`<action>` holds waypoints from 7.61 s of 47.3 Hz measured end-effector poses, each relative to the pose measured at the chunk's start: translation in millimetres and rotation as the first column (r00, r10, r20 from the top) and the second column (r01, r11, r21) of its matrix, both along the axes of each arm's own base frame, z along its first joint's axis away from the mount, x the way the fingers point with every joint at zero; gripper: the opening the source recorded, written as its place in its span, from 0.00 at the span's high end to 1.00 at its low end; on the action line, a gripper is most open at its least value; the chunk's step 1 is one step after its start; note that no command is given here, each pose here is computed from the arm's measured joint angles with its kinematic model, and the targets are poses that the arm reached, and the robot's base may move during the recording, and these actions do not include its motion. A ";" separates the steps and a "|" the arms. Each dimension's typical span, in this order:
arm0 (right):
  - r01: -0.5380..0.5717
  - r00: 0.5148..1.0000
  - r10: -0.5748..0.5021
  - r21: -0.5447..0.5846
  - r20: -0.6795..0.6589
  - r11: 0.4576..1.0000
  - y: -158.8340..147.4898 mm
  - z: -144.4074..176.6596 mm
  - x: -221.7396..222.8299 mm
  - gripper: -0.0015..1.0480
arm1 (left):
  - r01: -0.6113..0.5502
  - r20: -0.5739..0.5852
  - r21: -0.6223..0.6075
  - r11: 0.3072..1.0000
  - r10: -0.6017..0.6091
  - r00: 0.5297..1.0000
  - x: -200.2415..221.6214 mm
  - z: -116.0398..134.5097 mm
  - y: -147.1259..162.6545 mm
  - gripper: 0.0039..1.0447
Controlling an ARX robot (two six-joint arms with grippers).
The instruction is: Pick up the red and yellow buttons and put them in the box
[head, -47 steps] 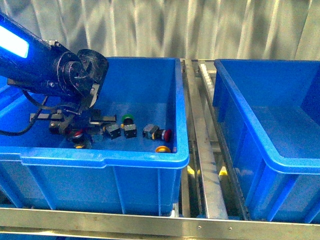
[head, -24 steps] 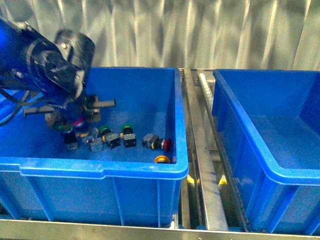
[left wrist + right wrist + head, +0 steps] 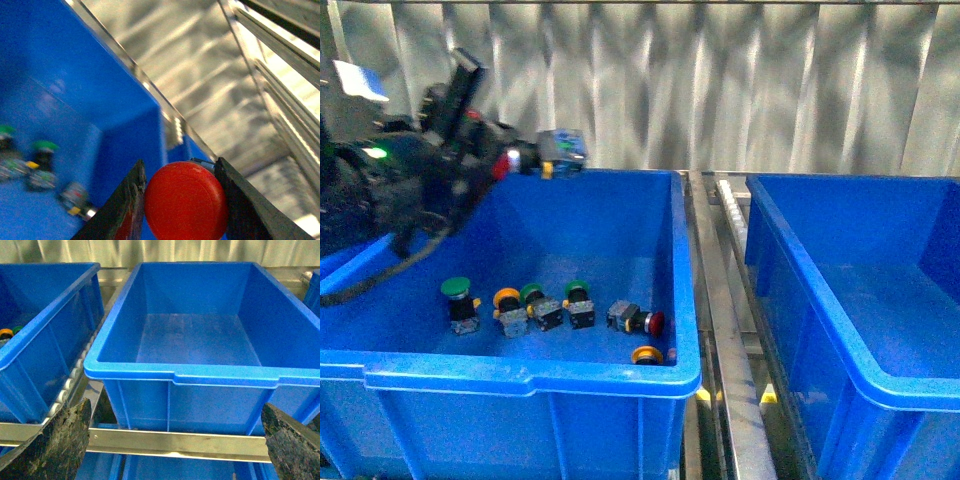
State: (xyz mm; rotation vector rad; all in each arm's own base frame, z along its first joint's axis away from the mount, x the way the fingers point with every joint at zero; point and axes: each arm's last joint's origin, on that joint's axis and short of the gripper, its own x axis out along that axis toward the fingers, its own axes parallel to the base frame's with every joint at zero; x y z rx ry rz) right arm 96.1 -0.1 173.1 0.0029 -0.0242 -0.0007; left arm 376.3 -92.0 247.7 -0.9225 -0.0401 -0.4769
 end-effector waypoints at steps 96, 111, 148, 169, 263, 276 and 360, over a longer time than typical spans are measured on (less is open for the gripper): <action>-0.377 0.926 0.077 0.901 0.369 0.213 61.9 65.4 165.0 0.06 | 0.587 0.058 -0.054 0.808 -0.585 0.809 -33.0 9.0 -208.2 0.69; -0.398 0.917 0.057 0.890 0.396 0.223 51.0 70.5 169.7 0.06 | 0.577 0.025 -0.052 0.815 -0.576 0.817 -33.5 6.0 -210.6 0.69; -0.399 0.914 0.018 0.892 0.405 0.212 39.4 74.6 167.1 0.43 | 0.582 -0.010 -0.061 0.811 -0.583 0.812 -29.6 10.0 -227.2 0.69; -0.378 0.923 0.020 0.900 0.383 0.216 33.3 66.8 166.4 0.75 | 0.565 -0.031 -0.114 0.817 -0.571 0.820 -23.7 13.4 -234.0 0.70; -0.360 0.932 0.110 0.849 0.345 0.386 52.4 94.7 166.0 0.75 | -0.369 0.145 0.774 0.515 0.424 0.894 -271.1 -20.4 28.4 0.63; -0.347 0.937 0.117 0.842 0.329 0.413 56.5 95.6 171.6 0.75 | -0.374 0.166 0.762 0.529 0.399 0.902 -278.7 -72.8 42.4 0.98; -0.252 0.966 0.081 0.837 0.244 0.486 55.3 89.1 146.4 0.75 | -0.382 0.169 0.768 0.513 0.413 0.895 -278.9 -78.5 91.6 0.07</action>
